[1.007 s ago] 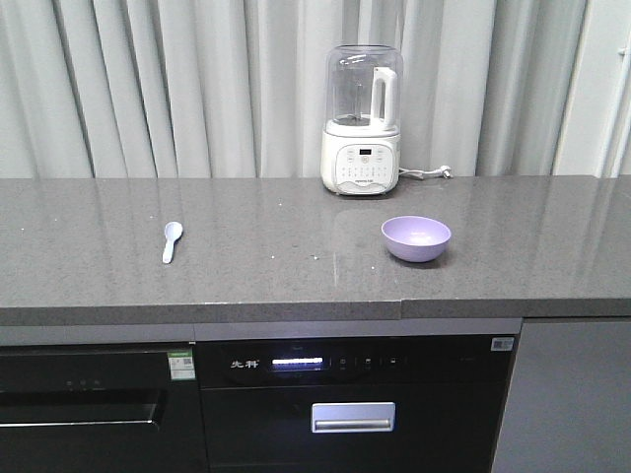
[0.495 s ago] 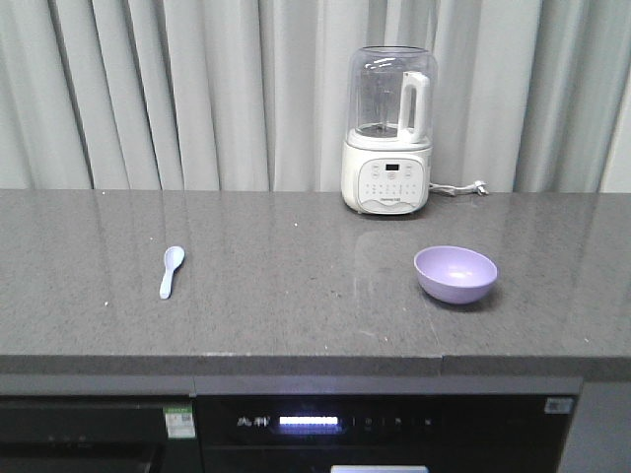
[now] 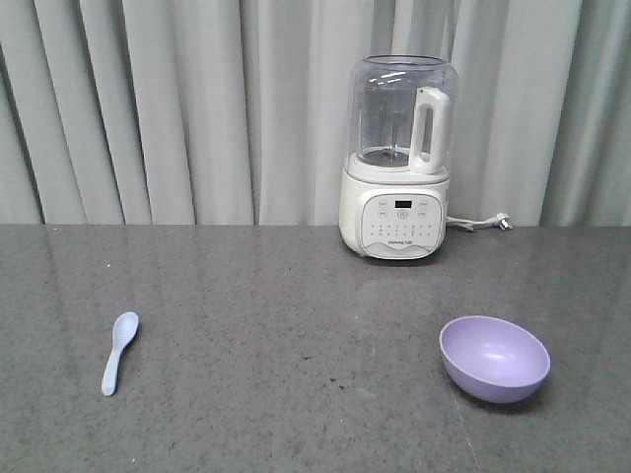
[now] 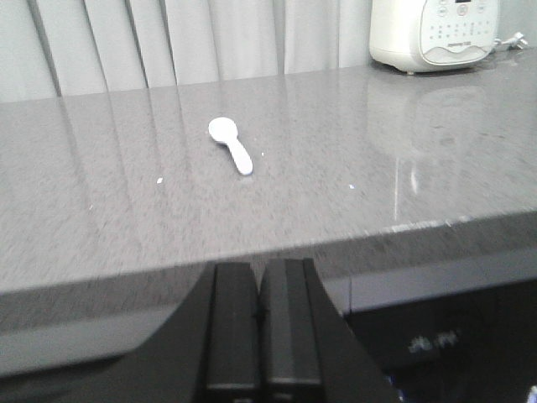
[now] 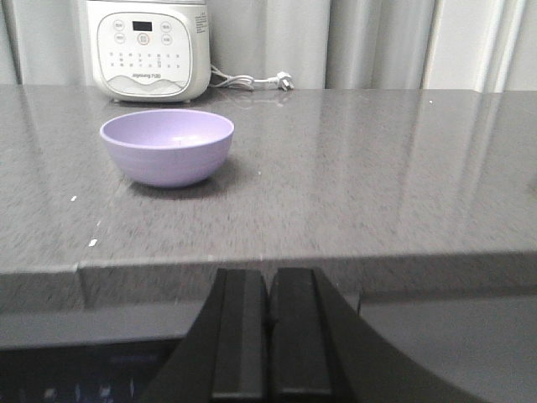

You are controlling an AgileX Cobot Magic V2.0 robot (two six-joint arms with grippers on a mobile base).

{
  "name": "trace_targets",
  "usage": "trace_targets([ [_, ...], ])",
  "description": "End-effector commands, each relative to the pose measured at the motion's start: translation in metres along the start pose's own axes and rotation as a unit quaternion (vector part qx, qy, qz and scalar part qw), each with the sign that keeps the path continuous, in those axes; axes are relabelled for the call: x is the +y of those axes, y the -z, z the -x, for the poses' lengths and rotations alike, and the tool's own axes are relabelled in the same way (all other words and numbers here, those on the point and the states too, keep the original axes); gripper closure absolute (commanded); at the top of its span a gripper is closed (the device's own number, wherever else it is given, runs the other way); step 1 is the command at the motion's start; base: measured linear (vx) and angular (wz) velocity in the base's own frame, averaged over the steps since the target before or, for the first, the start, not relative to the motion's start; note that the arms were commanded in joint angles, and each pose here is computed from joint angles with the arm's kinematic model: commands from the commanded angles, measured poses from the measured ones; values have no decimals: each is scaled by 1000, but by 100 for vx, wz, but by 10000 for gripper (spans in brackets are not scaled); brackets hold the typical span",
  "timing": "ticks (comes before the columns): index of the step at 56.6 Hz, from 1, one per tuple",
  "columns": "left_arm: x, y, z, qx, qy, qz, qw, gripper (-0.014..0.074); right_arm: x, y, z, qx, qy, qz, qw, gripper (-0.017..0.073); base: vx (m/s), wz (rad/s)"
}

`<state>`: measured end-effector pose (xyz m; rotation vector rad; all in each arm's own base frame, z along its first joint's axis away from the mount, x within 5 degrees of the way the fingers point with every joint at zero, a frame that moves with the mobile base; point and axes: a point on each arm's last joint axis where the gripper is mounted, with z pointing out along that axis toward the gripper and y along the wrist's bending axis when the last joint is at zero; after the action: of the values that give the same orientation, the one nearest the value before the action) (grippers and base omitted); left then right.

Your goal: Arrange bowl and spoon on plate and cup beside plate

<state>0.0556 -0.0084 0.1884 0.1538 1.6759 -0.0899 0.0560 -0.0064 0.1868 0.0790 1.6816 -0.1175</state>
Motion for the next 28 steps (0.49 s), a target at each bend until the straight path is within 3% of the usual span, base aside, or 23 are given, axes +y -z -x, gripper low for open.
trace_targets([
  [1, 0, 3, 16, -55, 1, 1, 998, 600, -1, 0, 6, -40, 6, -8, 999, 568, 39, -4],
  [28, 0, 3, 16, -55, 1, 1, 998, 600, -1, 0, 6, -40, 6, -8, 999, 568, 32, 4],
])
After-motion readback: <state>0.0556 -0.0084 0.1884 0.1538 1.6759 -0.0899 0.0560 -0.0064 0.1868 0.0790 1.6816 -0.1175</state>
